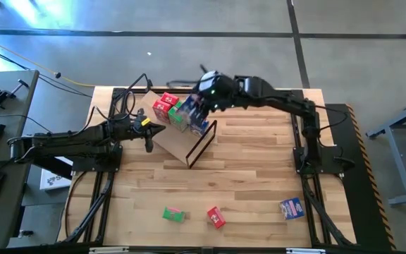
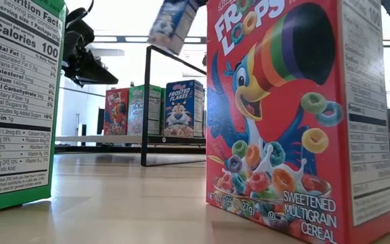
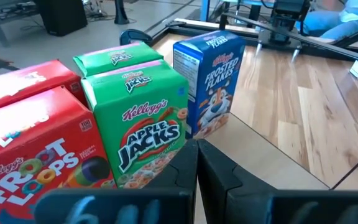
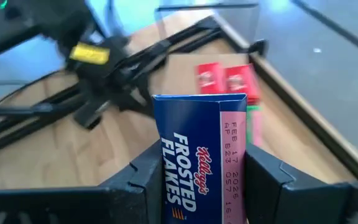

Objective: Stack cereal on shelf
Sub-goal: Put the top blue cereal on the shelf

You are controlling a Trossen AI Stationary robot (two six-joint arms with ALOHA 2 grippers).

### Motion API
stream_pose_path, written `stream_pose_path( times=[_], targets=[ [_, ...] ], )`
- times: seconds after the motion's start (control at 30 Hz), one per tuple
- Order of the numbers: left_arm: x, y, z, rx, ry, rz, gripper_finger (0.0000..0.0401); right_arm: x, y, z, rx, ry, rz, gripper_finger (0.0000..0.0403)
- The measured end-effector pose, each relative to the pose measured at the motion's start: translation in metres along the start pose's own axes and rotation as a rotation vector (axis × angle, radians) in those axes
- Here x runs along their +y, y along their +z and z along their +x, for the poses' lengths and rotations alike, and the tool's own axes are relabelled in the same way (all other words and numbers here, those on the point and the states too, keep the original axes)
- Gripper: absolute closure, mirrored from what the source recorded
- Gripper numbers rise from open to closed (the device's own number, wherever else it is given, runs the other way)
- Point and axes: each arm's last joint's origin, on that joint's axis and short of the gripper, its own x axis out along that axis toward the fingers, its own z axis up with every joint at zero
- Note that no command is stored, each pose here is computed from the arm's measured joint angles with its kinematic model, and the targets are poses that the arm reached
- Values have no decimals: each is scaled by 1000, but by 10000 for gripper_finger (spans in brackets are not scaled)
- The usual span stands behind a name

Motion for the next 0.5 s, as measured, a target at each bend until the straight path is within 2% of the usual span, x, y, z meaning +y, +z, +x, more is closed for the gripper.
stream_pose_path(
  times=[0.23, 0.5],
  targets=[
    [0, 0, 0, 1, 0, 0, 401, 11, -16, 45, 113, 8, -48, 260],
    [0, 0, 0, 4, -2, -1, 401, 6, -27, 78, 209, 13, -14, 260]
  ],
)
